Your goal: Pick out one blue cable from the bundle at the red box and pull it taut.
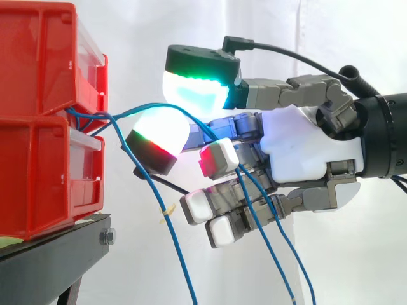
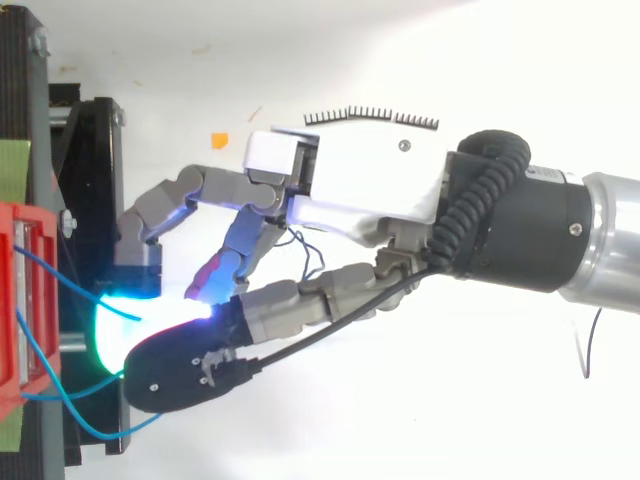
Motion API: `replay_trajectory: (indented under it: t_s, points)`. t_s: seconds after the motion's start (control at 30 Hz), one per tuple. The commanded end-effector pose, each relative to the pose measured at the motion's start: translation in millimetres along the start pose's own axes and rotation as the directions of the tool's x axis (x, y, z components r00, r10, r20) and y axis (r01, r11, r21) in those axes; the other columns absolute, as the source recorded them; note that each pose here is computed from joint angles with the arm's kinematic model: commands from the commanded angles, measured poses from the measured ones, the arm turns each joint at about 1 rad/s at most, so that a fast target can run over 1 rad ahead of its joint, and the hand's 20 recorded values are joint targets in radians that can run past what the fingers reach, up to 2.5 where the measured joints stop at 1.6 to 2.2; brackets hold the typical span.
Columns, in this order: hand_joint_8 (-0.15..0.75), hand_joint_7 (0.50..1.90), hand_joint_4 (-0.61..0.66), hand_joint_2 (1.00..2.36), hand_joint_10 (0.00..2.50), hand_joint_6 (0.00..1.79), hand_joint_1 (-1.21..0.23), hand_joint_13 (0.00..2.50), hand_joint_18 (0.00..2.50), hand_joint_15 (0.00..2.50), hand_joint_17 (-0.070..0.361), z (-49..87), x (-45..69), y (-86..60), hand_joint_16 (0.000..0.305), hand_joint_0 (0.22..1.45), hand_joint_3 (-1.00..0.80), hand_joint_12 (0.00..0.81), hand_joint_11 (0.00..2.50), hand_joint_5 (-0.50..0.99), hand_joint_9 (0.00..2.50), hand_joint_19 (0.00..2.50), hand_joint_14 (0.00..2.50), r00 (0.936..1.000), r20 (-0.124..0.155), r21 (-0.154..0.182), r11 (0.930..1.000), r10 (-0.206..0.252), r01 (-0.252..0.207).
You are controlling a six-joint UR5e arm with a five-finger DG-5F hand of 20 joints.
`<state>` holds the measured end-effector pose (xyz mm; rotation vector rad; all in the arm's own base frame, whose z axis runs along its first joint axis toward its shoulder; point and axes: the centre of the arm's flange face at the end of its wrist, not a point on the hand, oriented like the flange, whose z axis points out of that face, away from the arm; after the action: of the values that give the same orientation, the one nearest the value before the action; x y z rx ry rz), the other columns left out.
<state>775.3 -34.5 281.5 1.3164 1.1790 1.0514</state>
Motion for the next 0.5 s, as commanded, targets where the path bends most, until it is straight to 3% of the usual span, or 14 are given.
replay_trajectory:
  t_s: [0.0,0.47]
  points:
    - [0.257,0.95,-0.05,1.02,0.03,0.94,-0.85,0.93,0.72,0.58,0.116,-0.4,-0.3,-0.3,0.051,0.65,-0.17,0.345,0.75,-0.15,1.22,0.66,0.02,1.0,0.002,0.005,1.0,0.0,0.0]
    - [0.235,0.94,-0.08,1.0,0.03,0.95,-0.94,0.93,0.73,0.57,0.112,-0.2,-0.3,-0.2,0.05,0.75,-0.46,0.33,0.76,-0.16,1.18,0.6,0.02,1.0,0.002,0.003,1.0,-0.005,0.005]
